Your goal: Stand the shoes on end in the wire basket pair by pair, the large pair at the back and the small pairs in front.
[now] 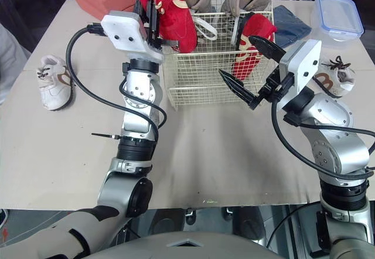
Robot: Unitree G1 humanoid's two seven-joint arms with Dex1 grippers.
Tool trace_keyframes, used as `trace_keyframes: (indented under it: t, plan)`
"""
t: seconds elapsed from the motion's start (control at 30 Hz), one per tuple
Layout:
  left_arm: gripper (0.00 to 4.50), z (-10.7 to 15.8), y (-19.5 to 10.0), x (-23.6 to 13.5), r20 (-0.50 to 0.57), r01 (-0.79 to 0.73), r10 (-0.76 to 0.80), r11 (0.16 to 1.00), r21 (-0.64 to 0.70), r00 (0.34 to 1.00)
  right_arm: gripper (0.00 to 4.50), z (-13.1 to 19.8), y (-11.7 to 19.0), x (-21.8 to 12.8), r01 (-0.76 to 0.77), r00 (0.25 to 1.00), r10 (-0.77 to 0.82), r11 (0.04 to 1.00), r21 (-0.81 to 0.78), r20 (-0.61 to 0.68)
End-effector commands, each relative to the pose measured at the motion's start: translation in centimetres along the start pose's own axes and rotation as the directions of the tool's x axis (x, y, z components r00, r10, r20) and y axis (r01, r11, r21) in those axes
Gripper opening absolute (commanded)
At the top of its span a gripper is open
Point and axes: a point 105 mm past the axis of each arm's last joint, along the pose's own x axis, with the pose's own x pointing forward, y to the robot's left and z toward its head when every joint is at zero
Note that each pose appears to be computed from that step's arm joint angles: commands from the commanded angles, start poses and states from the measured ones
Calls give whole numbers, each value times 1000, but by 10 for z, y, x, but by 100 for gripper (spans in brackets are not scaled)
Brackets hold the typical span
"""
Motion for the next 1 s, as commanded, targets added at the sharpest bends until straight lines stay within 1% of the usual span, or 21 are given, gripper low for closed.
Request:
trace_keyframes:
  t: [0.03,0.17,0.3,0.37,0.43,0.47,0.53,0.57,0.67,0.7,0.83,1.0]
  plan:
    - [11,-3,-11,-6,-23,71,-71,997,-28,997,450,14,-1,-4,19,999,-18,999,-26,42]
    - [11,-10,-14,-19,-76,118,-124,990,-74,989,450,13,-2,-6,35,998,-34,999,-15,44]
    - [11,-22,-16,-33,-184,146,-177,975,-167,967,450,11,-3,-7,41,998,-41,999,-12,41]
    - [11,-27,-19,-39,-220,162,-206,966,-201,954,450,11,-3,-7,43,998,-42,999,-11,42]
    - [116,-31,-20,-44,-252,165,-226,956,-241,941,450,10,-3,-6,44,998,-44,999,-12,42]
    - [140,-32,-21,-45,-260,168,-234,952,-255,937,450,10,-3,-6,46,998,-45,999,-11,42]
    - [251,-31,-21,-46,-267,175,-247,948,-267,931,450,10,-4,-6,47,998,-46,999,-12,43]
    - [278,-31,-20,-46,-269,176,-251,946,-273,930,450,10,-4,-6,47,998,-47,999,-12,42]
    - [434,-29,-19,-47,-275,184,-264,941,-284,924,450,9,-4,-6,49,998,-48,999,-13,42]
    - [443,-28,-17,-48,-279,186,-266,942,-281,923,450,9,-4,-6,50,998,-49,999,-14,41]
    - [443,-24,-5,-54,-314,183,-261,949,-256,913,450,9,-5,-7,54,998,-53,998,-17,40]
    - [443,-21,5,-69,-365,170,-259,951,-260,894,450,8,-6,-6,56,998,-55,998,-19,38]
